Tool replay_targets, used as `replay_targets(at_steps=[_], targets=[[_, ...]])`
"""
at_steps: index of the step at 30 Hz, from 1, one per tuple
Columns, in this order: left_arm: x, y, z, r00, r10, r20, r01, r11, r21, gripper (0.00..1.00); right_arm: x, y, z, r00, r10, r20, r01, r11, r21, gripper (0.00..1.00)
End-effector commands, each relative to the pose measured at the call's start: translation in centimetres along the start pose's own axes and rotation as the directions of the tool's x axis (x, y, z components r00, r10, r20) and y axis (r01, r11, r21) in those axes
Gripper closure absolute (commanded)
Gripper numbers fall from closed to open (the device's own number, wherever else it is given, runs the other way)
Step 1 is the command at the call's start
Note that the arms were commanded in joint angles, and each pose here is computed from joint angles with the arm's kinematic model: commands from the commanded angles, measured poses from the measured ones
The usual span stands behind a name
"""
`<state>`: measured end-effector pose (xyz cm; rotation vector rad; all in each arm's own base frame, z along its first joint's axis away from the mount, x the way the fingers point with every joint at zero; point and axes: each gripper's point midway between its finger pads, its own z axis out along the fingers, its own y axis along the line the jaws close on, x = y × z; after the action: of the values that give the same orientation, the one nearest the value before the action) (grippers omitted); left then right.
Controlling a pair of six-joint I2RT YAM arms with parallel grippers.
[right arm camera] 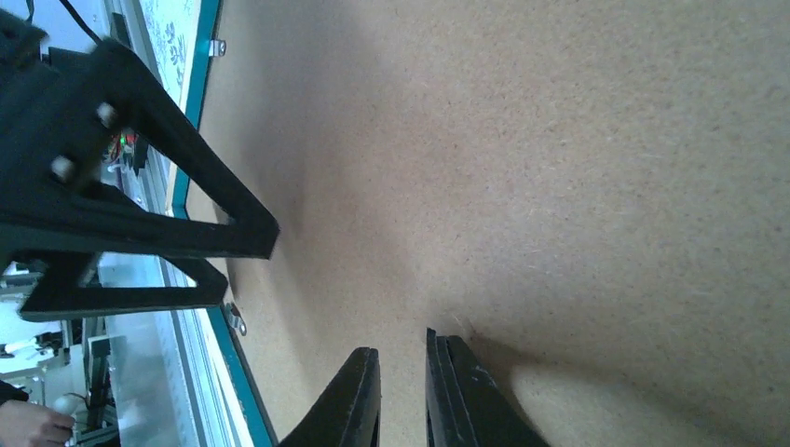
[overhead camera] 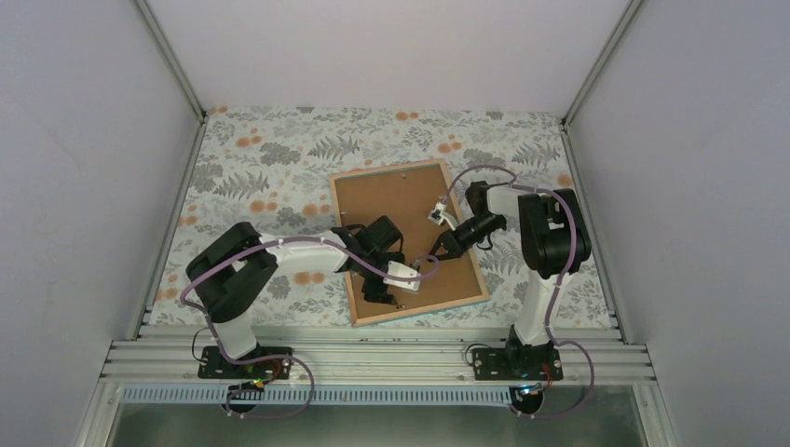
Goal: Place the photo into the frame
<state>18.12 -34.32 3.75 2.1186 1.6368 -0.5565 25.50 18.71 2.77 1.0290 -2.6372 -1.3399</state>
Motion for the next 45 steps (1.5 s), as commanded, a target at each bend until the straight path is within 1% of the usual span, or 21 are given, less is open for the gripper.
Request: replay_targets(at_steps=[1, 9, 12, 15, 19, 23, 27, 37, 41, 45], targets=[[0.8, -1.0, 1.3, 0.999, 0.024, -0.043, -0.023, 1.000, 0.009, 0.19, 0.9, -1.4, 0.8, 0.999, 0.031, -0.029, -0.030, 0.999, 0.044, 0.84], [-0.3, -3.4, 2.4, 0.995, 0.075, -0.066, -0.073, 0.997, 0.037, 0.20, 1.1, -2.1, 0.9, 0.998, 0.045, -0.032, -0.044, 0.997, 0.058, 0.85], [-0.1, -3.8, 2.5, 0.993, 0.094, -0.069, -0.092, 0.995, 0.039, 0.20, 1.1, -2.2, 0.8, 0.999, 0.044, -0.030, -0.042, 0.997, 0.063, 0.85], [-0.1, -3.2, 2.3, 0.995, 0.076, -0.070, -0.075, 0.997, 0.023, 0.20, 1.2, -2.2, 0.9, 0.998, 0.044, -0.033, -0.041, 0.997, 0.065, 0.85], [-0.5, -1.4, 0.9, 0.999, 0.028, -0.031, -0.028, 1.000, -0.012, 0.20, 1.3, -2.2, 0.8, 0.998, 0.044, -0.034, -0.042, 0.997, 0.066, 0.85], [-0.7, -0.2, -0.1, 1.000, 0.016, -0.010, -0.016, 0.999, -0.047, 0.20, 1.3, -2.3, 0.9, 0.998, 0.043, -0.035, -0.041, 0.997, 0.066, 0.85], [-0.1, -0.3, 0.8, 0.999, 0.010, -0.031, -0.011, 0.999, -0.041, 0.20, 1.4, -2.4, 0.9, 0.998, 0.045, -0.036, -0.043, 0.997, 0.066, 0.85], [-0.5, -3.0, 2.9, 0.997, 0.057, -0.050, -0.055, 0.998, 0.028, 0.20, 1.5, -2.5, 0.8, 0.998, 0.050, -0.036, -0.047, 0.996, 0.073, 0.85], [-0.8, -3.0, 2.4, 0.997, 0.065, -0.046, -0.064, 0.998, 0.021, 0.20, 1.5, -2.5, 0.8, 0.998, 0.050, -0.037, -0.047, 0.996, 0.073, 0.85], [-1.4, -0.8, 0.4, 1.000, 0.016, -0.009, -0.016, 1.000, -0.026, 0.19, 1.4, -2.5, 0.8, 0.998, 0.051, -0.034, -0.048, 0.996, 0.070, 0.85]])
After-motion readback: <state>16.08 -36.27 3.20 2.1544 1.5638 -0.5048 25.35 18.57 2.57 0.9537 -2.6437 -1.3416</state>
